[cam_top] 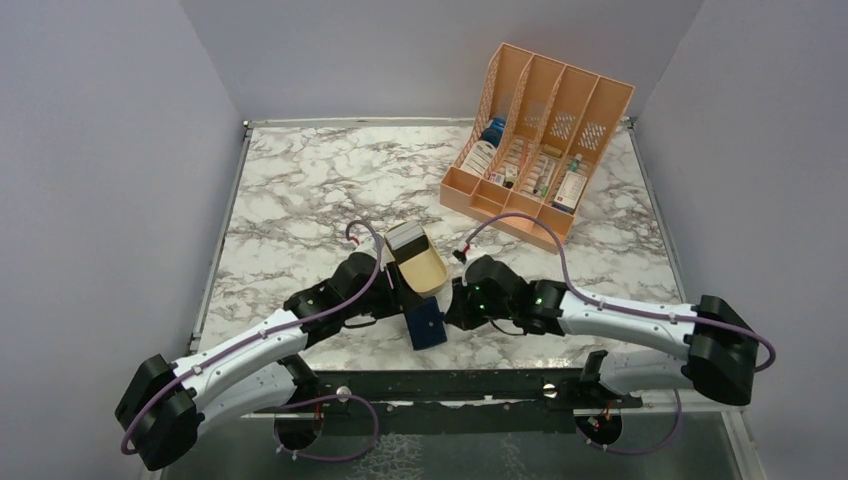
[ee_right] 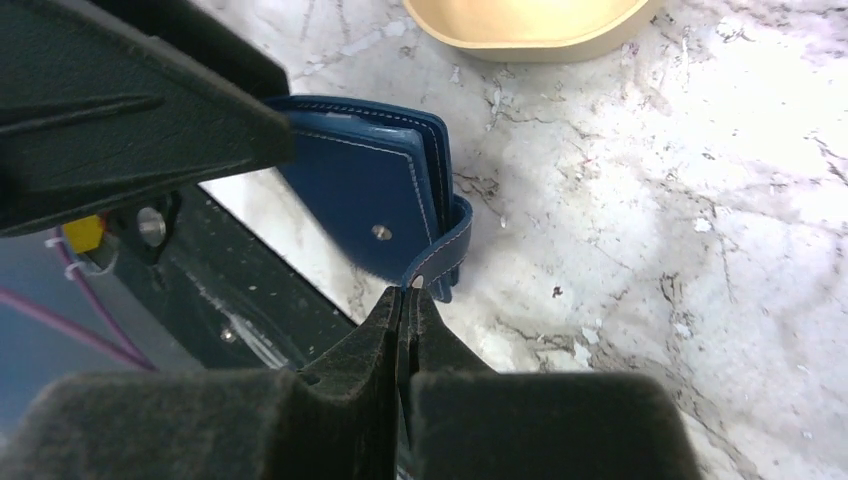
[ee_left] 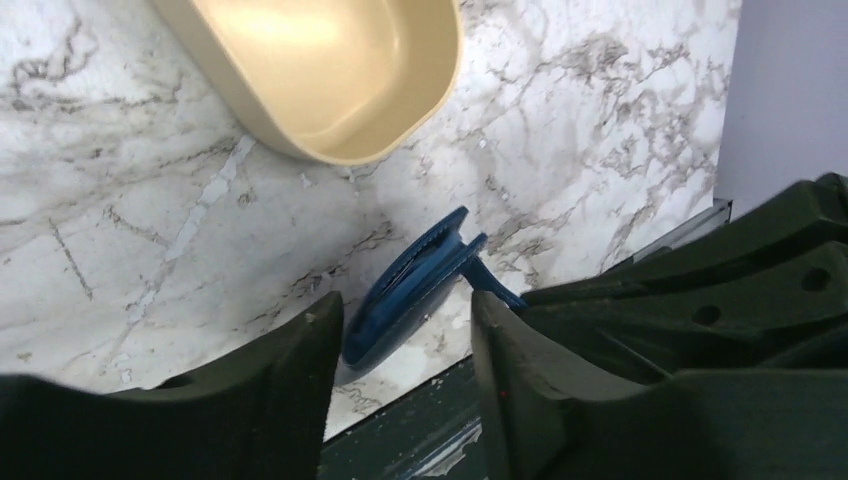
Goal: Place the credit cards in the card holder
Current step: Open the card holder at the center of the board.
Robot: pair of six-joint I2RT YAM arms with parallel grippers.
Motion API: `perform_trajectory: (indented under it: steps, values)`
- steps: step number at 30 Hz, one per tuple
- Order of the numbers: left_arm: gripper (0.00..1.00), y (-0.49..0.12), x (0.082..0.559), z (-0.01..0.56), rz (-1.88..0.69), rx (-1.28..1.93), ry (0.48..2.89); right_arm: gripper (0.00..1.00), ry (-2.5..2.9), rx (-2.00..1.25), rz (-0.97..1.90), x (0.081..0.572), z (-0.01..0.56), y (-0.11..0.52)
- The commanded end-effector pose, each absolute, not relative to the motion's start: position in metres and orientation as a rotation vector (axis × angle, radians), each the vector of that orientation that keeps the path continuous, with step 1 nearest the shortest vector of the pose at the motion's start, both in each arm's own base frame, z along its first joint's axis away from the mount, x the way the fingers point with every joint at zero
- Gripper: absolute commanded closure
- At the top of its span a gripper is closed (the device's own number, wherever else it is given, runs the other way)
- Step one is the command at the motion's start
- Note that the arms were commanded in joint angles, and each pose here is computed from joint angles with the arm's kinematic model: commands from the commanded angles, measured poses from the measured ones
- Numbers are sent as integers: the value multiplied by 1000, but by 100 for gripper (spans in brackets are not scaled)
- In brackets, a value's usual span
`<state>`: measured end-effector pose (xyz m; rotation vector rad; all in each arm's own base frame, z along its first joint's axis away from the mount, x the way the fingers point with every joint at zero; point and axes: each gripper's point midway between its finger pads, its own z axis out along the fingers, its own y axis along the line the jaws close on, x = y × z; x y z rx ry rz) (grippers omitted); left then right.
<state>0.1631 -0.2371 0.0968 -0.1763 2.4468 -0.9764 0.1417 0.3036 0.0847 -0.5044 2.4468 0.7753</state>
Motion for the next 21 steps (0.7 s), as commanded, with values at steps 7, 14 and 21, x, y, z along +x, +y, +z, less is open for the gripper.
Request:
perform_trajectory:
  steps: [7,14,21]
  values:
    - [34,-224,179,113,-813,-48,2390,99,2330,-510,1105,114,144,312]
    - [30,-216,187,138,-740,-3,2345,99,2333,-473,1303,102,154,335]
    - [32,-210,182,125,-723,-10,2363,99,2481,-328,884,126,105,289]
